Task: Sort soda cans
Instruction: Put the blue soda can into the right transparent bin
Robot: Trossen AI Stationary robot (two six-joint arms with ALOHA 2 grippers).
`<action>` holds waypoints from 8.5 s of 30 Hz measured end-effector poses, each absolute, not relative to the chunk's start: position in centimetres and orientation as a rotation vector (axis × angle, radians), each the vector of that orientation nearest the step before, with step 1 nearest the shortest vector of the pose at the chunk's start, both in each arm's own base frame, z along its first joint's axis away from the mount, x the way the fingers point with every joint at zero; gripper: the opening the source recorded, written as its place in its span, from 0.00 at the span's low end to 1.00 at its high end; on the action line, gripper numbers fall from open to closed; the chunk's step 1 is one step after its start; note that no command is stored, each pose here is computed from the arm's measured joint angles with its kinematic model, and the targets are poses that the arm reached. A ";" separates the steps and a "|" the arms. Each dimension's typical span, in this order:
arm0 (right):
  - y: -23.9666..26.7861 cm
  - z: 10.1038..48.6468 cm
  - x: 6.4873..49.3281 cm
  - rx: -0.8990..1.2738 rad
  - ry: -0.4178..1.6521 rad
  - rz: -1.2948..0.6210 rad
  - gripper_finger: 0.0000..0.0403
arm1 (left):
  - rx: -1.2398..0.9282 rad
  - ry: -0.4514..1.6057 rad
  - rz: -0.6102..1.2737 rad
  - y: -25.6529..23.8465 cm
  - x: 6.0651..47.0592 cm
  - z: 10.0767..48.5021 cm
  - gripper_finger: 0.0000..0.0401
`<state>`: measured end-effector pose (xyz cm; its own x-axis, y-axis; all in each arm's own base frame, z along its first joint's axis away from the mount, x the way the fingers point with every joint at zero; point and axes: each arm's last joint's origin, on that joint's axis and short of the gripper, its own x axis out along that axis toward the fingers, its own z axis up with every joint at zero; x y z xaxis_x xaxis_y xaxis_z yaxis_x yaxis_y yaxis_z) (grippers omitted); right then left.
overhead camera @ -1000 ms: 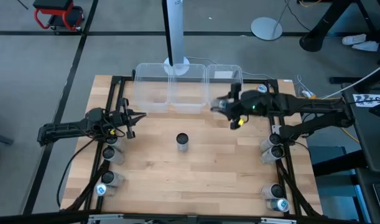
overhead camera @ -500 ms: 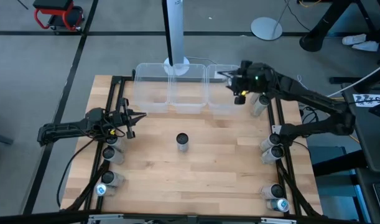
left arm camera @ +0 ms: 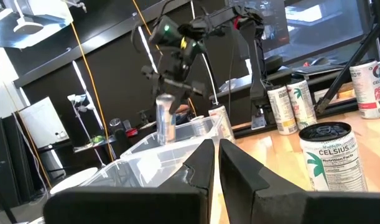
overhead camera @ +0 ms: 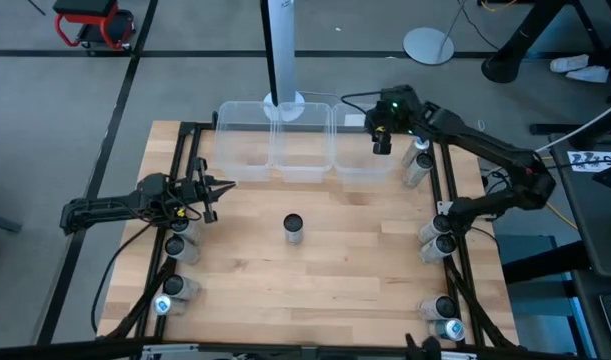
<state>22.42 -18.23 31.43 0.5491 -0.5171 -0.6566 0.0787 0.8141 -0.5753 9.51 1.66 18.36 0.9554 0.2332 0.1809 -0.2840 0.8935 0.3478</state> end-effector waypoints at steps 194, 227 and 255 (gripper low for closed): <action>-23.1 24.5 14.6 0.176 1.676 -0.392 0.65 | 0.393 -0.107 0.265 1.7 9.5 18.1 0.04; -24.0 32.1 15.0 0.050 1.614 -0.483 0.57 | 0.384 -0.110 0.265 1.7 9.6 18.1 0.04; -22.1 42.1 19.9 -0.366 1.199 -0.547 0.57 | 0.398 -0.111 0.266 1.7 9.5 18.1 0.04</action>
